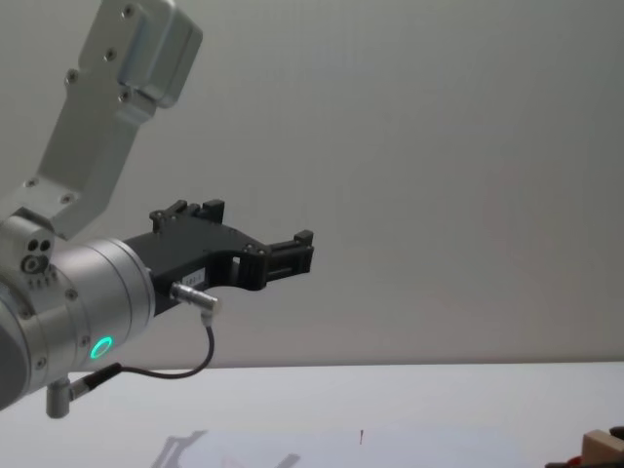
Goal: Use the one hand to pick up the stamp and affix it onto the A4 paper.
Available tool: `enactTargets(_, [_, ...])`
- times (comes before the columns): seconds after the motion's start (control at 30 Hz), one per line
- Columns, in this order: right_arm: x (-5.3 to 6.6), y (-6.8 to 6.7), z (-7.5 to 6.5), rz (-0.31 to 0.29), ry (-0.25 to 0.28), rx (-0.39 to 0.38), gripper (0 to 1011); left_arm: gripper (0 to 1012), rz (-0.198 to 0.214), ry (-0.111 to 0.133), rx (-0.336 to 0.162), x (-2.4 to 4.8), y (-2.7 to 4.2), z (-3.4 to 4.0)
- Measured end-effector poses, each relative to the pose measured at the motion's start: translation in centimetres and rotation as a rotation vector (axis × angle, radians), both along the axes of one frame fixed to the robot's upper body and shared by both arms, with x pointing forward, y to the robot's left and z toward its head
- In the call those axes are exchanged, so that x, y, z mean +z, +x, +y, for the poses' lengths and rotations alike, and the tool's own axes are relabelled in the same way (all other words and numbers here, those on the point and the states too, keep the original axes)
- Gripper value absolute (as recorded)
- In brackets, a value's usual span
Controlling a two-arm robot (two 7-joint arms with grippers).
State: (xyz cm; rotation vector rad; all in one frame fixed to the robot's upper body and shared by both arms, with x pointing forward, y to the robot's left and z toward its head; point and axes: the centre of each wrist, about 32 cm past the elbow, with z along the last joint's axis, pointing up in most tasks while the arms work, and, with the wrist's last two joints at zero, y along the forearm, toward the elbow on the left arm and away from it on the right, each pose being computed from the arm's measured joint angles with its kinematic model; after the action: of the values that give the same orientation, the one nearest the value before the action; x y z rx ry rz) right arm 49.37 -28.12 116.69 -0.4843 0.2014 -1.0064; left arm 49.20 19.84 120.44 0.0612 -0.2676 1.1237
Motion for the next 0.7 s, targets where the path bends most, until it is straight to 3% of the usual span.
enactTargets(0.7, [0.00, 0.00, 0.00, 0.000, 0.000, 0.000, 1001, 1001, 0.000, 0.000, 0.000, 0.00, 0.00, 0.00])
